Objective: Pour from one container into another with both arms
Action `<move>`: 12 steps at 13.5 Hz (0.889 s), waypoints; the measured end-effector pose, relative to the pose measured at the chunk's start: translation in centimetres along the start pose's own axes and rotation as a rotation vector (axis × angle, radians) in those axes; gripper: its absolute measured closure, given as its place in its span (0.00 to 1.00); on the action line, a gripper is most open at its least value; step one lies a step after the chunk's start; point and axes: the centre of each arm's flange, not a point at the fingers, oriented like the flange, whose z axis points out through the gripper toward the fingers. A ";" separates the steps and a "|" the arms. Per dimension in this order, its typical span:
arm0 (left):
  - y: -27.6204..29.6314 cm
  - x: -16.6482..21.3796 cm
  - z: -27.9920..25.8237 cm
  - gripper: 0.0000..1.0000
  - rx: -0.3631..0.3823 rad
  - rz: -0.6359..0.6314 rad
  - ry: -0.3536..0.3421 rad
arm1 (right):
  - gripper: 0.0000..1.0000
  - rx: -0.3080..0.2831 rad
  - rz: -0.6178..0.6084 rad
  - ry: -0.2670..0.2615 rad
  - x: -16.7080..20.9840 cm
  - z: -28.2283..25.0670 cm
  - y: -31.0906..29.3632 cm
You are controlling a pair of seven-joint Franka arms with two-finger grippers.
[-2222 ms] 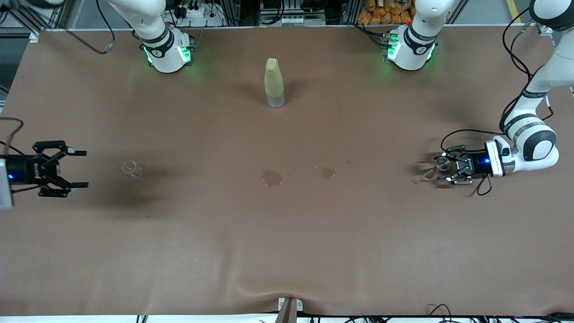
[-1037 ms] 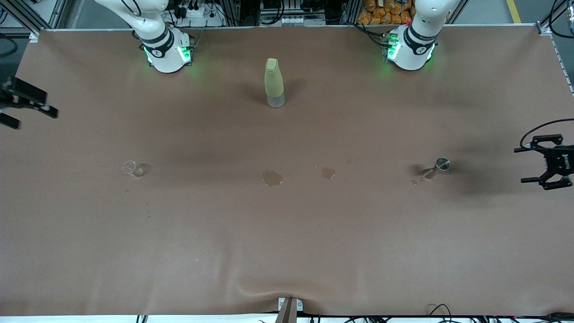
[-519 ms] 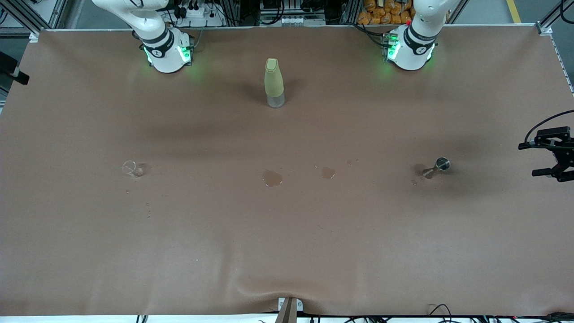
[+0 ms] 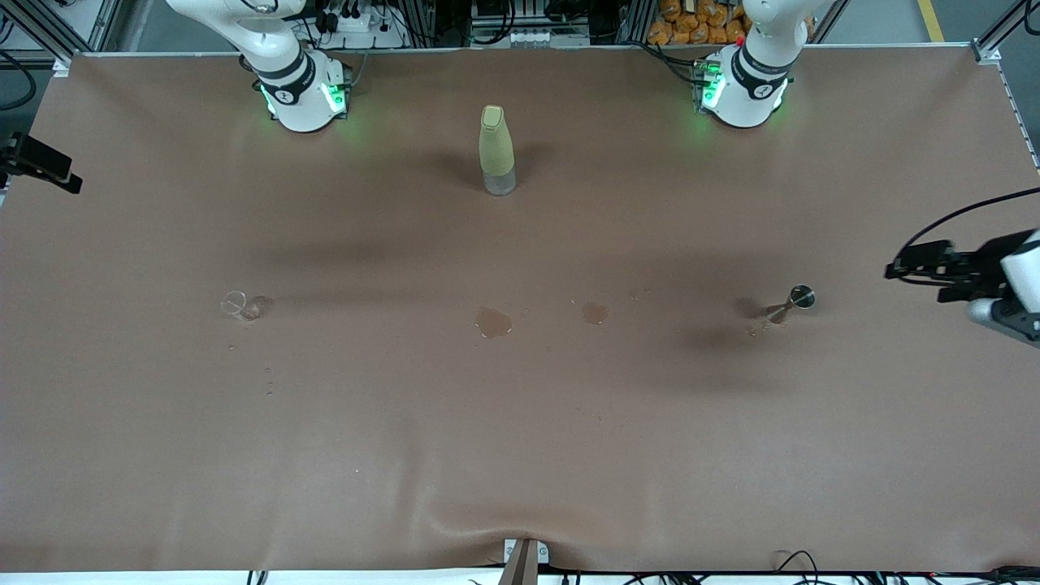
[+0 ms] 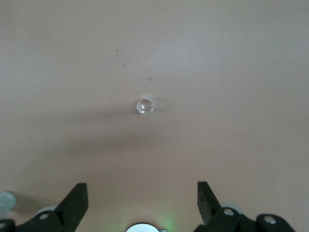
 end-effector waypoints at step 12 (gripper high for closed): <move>8.5 2.9 3.7 0.00 0.103 -0.383 0.076 | 0.00 0.033 -0.069 0.068 -0.1 -1.3 -0.5</move>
